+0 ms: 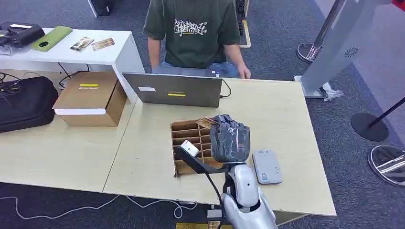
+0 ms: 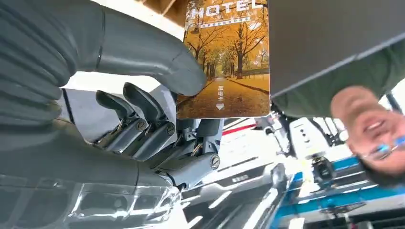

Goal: Pass the card to the sensor for recognition and then transmit it.

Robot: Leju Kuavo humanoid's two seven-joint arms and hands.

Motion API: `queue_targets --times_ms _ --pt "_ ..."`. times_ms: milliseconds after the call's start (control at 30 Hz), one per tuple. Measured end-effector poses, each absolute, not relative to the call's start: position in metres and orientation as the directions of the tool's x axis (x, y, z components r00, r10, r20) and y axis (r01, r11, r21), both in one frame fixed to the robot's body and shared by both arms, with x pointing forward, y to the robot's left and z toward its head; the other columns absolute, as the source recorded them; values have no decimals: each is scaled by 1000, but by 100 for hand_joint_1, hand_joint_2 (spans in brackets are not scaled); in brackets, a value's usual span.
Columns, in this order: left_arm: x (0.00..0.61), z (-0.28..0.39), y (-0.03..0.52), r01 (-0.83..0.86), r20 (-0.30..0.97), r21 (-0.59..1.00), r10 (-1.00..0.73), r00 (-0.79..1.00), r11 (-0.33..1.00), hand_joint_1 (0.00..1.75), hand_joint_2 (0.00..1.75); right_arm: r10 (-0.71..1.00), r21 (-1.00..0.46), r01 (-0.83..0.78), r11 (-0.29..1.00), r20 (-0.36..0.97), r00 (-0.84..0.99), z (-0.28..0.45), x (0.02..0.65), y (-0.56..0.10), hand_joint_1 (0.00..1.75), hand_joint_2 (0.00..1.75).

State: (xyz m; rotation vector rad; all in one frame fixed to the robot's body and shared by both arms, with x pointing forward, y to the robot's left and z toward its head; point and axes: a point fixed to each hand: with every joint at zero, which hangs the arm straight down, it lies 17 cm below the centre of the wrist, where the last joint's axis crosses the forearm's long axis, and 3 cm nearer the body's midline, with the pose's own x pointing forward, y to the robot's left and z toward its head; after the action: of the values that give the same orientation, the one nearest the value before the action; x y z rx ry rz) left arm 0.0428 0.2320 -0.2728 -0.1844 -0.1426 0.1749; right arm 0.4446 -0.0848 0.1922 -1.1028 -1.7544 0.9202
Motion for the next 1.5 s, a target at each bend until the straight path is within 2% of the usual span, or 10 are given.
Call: queue_targets --times_ms 200,367,500,733,933,1067,1233,1500 --pt "45 -272 226 -167 136 -205 197 971 964 0 0 897 -808 395 438 369 -241 216 440 -113 175 175" --pt "42 -271 221 -168 137 -213 200 970 963 0 0 820 -622 547 560 509 -262 250 422 -160 175 175" --pt "43 -271 220 -161 140 -215 193 971 963 0 0 804 -565 591 576 523 -283 265 420 -184 175 175" --pt "43 -271 220 -119 150 -207 152 977 971 0 0 816 -525 659 540 518 -256 294 444 -208 175 175" --pt "45 -272 224 -4 166 -179 34 986 984 0 0 831 -523 686 505 510 -223 321 480 -205 175 175" --pt "47 -273 229 82 179 -156 -54 982 984 0 0 866 -550 699 458 453 -211 340 503 -191 175 175" --pt "47 -274 232 173 185 -141 -146 972 975 0 0 932 -612 716 337 322 -164 363 532 -170 175 175" --pt "48 -274 234 279 189 -120 -254 949 953 0 0 946 -664 692 283 311 -89 385 574 -153 175 175"
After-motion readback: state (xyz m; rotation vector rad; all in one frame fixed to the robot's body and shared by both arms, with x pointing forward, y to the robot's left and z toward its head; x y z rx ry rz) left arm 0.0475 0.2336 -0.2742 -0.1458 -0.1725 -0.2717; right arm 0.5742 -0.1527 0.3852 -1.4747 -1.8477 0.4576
